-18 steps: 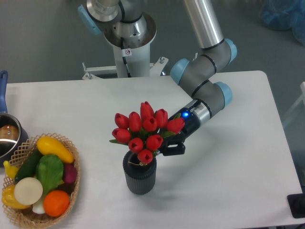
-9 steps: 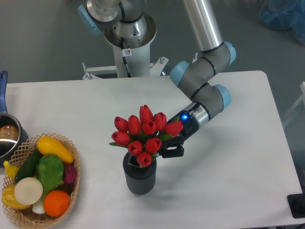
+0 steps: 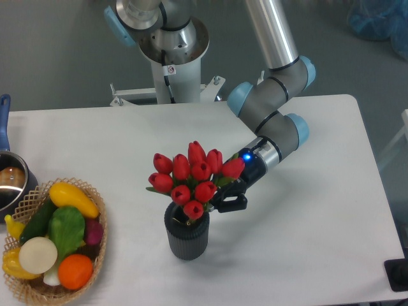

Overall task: Insert the flowers into the vase
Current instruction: 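Push the bouquet further down into the vase with the gripper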

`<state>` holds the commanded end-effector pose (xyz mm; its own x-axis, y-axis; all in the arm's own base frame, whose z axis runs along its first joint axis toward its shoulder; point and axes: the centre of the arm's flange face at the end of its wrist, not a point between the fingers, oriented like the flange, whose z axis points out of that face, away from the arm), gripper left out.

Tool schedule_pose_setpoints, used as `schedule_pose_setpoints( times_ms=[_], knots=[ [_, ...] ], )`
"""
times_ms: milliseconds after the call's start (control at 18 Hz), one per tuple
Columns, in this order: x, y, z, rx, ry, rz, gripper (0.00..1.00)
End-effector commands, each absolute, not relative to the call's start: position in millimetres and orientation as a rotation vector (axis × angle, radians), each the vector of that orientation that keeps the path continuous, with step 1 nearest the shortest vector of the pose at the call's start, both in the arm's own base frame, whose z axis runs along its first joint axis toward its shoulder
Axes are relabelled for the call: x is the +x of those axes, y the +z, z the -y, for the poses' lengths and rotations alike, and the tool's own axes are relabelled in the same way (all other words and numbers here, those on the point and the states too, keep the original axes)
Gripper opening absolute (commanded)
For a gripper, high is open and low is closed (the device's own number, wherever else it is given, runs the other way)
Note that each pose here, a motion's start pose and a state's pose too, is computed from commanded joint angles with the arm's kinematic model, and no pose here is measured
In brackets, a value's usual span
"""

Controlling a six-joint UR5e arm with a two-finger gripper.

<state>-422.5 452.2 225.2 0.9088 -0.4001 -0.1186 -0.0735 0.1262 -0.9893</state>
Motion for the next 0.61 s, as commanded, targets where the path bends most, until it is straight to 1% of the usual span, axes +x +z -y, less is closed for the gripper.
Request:
schedule_pose_setpoints(
  times_ms=[167, 278, 556, 611],
  knots=[
    [-421.6, 225.0, -451.8, -1.436, -0.248, -0.399, 0.28],
    [-421.6, 225.0, -451.8, -1.435, -0.247, -0.4, 0.31],
    [-421.9, 221.7, -451.3, -1.487, -0.241, -0.424, 0.32],
    [-421.3, 221.3, -451.0, -1.496, -0.24, -0.428, 0.34]
  ],
)
